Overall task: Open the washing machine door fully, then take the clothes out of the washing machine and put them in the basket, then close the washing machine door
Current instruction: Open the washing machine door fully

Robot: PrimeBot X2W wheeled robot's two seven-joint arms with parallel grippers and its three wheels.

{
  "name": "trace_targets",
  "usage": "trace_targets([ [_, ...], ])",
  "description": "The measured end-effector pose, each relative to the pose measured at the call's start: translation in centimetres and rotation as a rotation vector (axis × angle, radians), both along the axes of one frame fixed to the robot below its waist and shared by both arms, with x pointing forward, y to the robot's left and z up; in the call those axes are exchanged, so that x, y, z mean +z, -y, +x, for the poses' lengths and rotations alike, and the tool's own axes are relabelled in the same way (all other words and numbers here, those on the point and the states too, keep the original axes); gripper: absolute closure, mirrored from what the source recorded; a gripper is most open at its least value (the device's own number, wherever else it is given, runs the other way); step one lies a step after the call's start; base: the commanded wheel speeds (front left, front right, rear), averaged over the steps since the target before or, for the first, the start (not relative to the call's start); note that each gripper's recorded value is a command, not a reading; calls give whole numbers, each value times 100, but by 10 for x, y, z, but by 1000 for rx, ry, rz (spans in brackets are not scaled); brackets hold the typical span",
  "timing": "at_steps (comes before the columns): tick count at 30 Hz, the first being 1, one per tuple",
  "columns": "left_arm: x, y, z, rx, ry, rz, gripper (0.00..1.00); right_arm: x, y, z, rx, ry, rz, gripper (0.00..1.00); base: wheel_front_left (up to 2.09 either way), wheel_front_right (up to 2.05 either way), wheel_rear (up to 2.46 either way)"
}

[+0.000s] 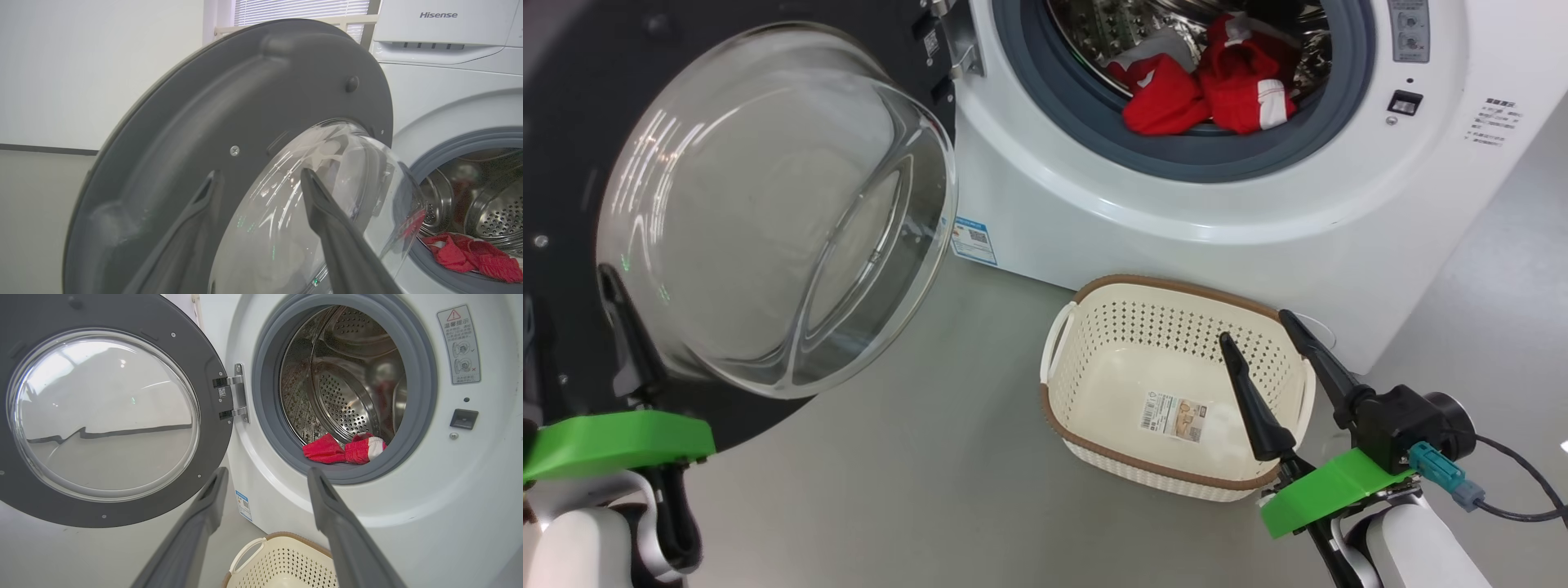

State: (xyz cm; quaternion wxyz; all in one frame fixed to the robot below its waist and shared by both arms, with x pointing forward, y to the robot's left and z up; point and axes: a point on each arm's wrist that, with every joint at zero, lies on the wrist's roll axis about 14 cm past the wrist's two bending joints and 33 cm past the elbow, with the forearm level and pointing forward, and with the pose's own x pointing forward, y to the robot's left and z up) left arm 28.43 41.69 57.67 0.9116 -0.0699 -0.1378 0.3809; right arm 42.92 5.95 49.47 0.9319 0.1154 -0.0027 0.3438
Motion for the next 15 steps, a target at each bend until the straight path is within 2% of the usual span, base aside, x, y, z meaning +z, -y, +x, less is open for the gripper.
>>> trace_targets([
  [8,51,52,35,-196,133,81,0,7,25,7,-77,9,15,0,0,0,0],
  [15,45,110,74,-438,123,43,0,16,70,17,-205,35,18,0,0,0,0],
])
